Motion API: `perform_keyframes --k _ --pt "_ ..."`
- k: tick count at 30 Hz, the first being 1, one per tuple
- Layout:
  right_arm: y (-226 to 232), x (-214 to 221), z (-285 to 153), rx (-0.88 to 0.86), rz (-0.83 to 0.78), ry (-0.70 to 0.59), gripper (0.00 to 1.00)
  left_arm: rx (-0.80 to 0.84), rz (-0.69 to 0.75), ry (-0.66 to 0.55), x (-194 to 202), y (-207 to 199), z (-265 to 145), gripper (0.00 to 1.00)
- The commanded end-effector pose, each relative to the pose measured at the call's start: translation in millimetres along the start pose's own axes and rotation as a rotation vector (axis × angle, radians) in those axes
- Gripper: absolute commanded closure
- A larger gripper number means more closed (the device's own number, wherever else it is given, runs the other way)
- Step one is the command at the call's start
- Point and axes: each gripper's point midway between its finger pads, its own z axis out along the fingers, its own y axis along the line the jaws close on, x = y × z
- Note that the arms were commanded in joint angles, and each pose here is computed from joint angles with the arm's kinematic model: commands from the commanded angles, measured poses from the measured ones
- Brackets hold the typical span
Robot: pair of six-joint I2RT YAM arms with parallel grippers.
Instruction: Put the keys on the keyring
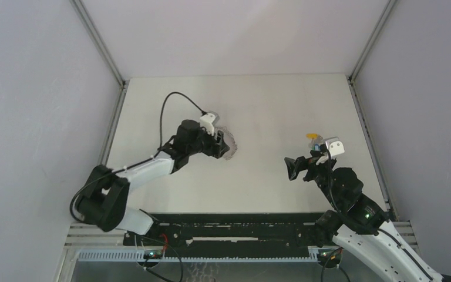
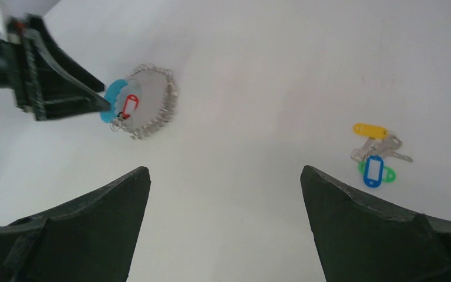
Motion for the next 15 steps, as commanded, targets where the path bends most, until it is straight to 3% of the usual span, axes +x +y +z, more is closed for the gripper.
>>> perform_keyframes --k 1,2,3,9,15 --pt "-8 -11 -7 0.050 0.025 -0.003 0.00 -0.056 -0.075 -0.176 -32 11 -39 0.16" --pt "-10 -10 -8 0.056 0.025 0.002 0.00 -0.069 -0.088 -0.194 -33 14 -47 0.02" --pt "-11 -9 -9 0.059 0.027 0.004 0.00 -0.082 -0.098 -0.216 -34 15 -56 0.00" --pt "-18 -20 -19 0.090 0.035 -0.018 0.00 -0.227 -0.164 -0.387 -49 35 -121 0.00" --pt "-26 -31 -32 0.121 0.038 -0.035 0.00 -0.429 -0.377 -0.593 -44 56 -191 0.00"
